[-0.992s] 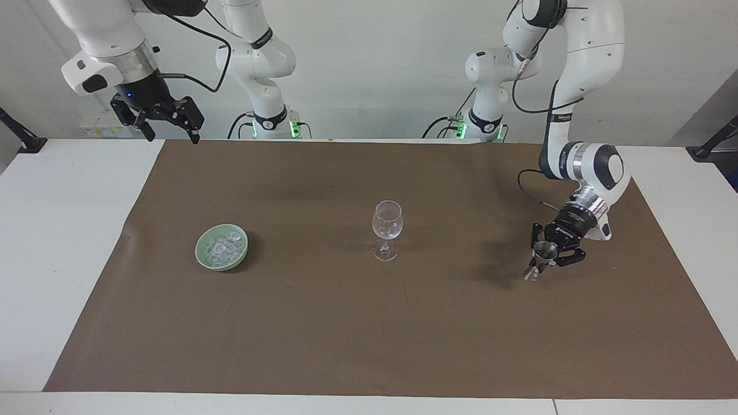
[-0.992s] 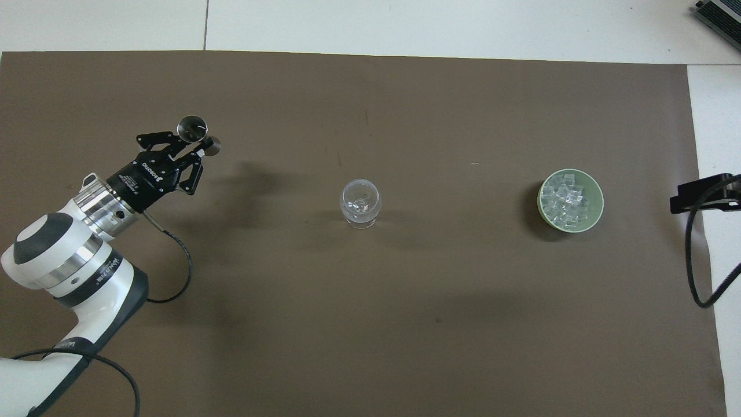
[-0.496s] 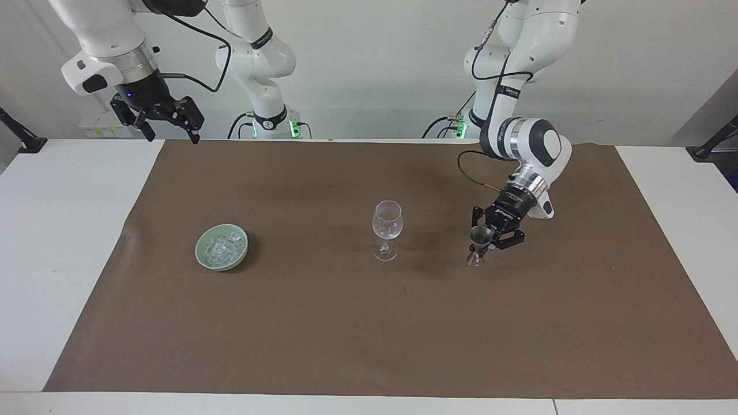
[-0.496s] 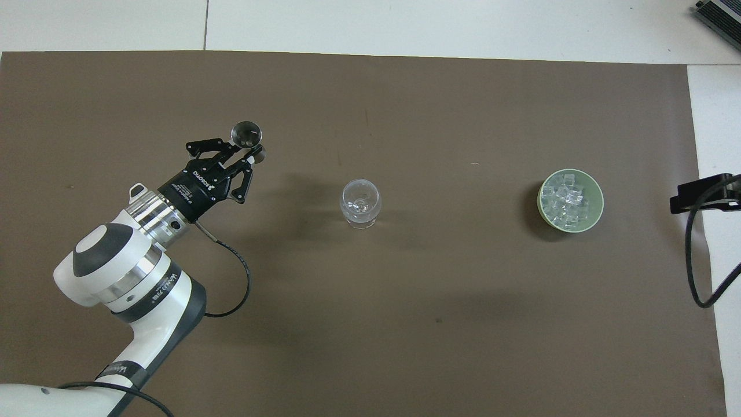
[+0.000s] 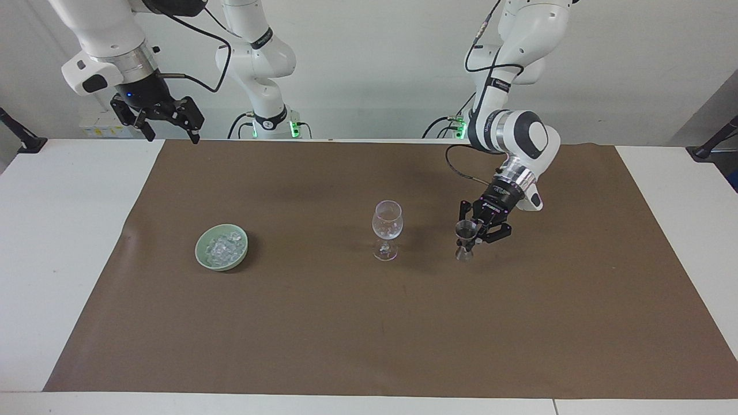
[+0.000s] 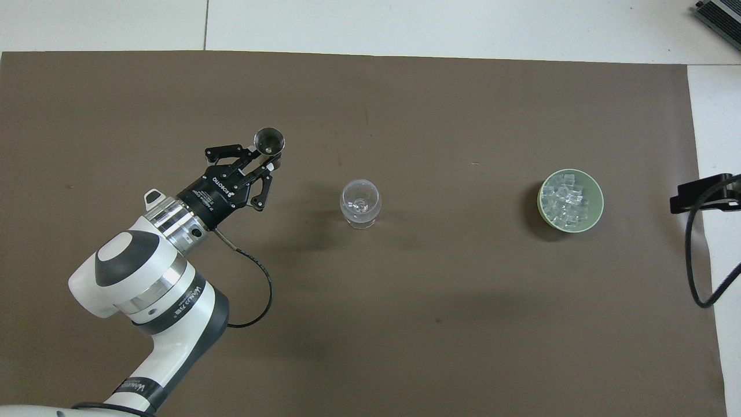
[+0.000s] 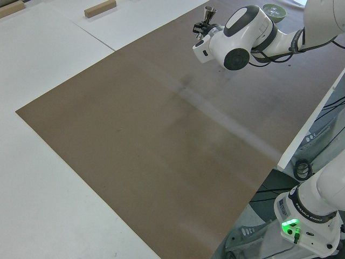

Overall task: Pour wine and add ice with both arms
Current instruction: 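Lift the jigger with the left gripper and carry it toward the glass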

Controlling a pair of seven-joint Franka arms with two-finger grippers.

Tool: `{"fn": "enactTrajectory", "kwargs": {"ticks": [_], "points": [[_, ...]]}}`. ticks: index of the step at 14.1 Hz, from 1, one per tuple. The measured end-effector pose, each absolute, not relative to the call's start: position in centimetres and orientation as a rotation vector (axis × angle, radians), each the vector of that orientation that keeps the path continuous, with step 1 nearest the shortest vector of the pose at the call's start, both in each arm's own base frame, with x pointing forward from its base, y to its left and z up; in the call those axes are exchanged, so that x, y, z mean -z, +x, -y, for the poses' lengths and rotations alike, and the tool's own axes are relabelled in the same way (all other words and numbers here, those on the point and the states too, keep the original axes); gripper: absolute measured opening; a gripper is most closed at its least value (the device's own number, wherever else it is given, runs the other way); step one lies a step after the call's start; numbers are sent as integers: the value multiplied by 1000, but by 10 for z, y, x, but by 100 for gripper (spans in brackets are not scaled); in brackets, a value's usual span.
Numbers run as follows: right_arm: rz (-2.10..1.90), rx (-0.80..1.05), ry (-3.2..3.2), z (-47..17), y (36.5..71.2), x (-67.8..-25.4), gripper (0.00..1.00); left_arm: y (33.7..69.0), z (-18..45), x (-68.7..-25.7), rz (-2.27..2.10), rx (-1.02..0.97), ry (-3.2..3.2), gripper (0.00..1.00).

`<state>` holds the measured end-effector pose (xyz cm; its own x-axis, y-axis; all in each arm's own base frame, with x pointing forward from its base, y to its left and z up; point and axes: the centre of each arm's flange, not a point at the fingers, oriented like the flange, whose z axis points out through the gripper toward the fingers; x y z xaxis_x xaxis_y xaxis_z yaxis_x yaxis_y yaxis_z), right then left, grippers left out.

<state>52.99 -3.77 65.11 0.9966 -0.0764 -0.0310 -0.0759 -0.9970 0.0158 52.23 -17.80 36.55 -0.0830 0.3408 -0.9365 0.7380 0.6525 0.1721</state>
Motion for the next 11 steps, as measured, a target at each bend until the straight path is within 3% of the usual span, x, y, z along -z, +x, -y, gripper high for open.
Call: {"fn": "enactTrajectory", "kwargs": {"ticks": [11], "points": [[119, 49, 3124, 38, 530, -651, 100, 501, 220, -385, -1718, 335, 983, 21]]}}
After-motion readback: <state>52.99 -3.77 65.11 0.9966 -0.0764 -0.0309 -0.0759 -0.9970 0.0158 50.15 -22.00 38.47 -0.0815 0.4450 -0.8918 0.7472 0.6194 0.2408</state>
